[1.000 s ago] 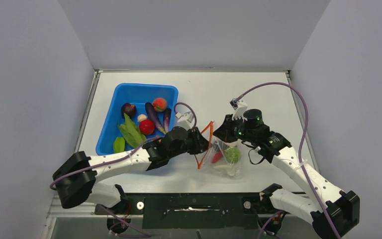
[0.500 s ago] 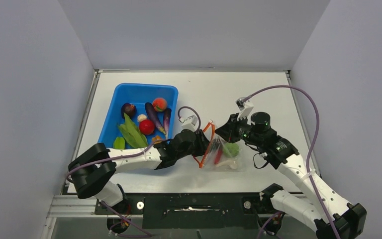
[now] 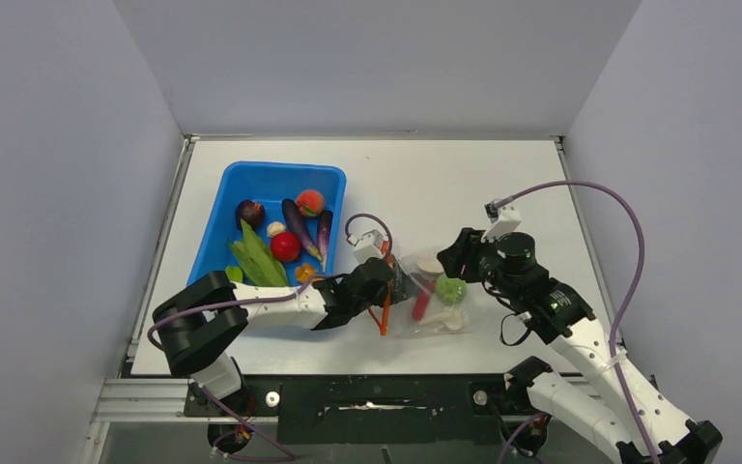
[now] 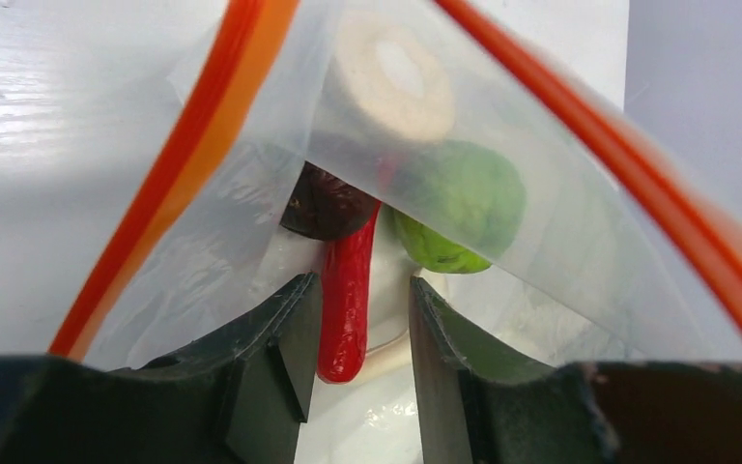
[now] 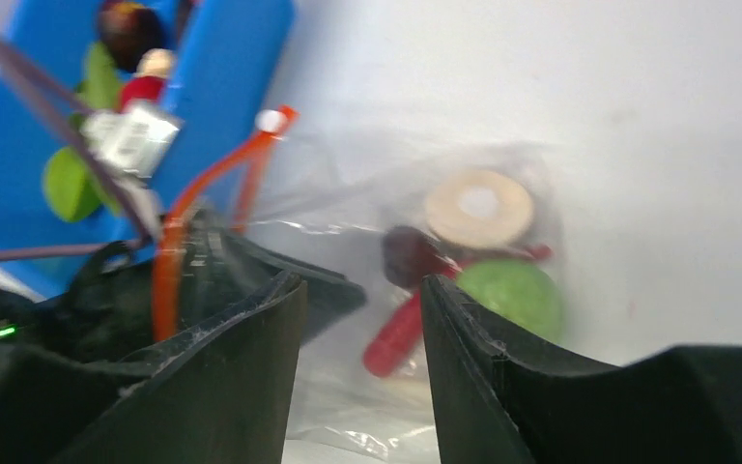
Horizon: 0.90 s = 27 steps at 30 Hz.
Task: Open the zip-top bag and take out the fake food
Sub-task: Pick up the fake fruit from the zipper food storage bag.
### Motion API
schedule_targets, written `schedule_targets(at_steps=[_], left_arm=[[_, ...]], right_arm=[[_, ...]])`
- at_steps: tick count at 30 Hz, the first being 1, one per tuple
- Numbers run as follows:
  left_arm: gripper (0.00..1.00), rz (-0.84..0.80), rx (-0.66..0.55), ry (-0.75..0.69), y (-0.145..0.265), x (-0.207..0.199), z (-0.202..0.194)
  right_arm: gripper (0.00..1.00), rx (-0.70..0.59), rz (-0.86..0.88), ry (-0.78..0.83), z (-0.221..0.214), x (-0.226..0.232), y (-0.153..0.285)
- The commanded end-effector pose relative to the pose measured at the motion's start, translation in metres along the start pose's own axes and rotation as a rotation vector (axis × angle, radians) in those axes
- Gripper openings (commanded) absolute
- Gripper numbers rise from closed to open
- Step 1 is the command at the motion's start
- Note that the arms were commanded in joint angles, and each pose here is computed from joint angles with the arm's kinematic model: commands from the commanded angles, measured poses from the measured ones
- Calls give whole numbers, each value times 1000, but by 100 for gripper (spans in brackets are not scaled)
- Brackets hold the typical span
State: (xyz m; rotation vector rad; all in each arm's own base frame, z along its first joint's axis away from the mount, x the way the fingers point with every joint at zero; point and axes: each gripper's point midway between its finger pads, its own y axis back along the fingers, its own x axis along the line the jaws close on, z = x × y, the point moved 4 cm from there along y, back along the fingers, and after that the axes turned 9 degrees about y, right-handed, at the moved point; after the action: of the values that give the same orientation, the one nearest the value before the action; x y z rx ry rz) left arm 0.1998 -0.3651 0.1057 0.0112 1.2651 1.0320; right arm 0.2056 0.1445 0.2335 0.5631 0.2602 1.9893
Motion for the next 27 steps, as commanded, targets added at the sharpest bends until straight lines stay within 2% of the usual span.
schedule_targets(at_steps=[1,6,12,17,21,27], left_arm=[[37,-38,-67,28,10,-10,14],[40,-41,-62,10,9,-10,14],[51,-41,-84,27,2,-19,17],[54,-101,-96,44,-4,-36,22],[55,-167,-14,73,-17,-38,25],[55,-18,-61,64,-33,-13,36]], right_arm=[[48,123,-286,-71,-41,-46,0],[43,192,-189,-144,-61,-50,-18],[35,322,-164,-180,-75,-57,-38],[35,310,-167,-164,-72,-59,-41],[35,311,-162,-169,-73,-58,-41],[34,316,-159,-182,-79,-58,-38]])
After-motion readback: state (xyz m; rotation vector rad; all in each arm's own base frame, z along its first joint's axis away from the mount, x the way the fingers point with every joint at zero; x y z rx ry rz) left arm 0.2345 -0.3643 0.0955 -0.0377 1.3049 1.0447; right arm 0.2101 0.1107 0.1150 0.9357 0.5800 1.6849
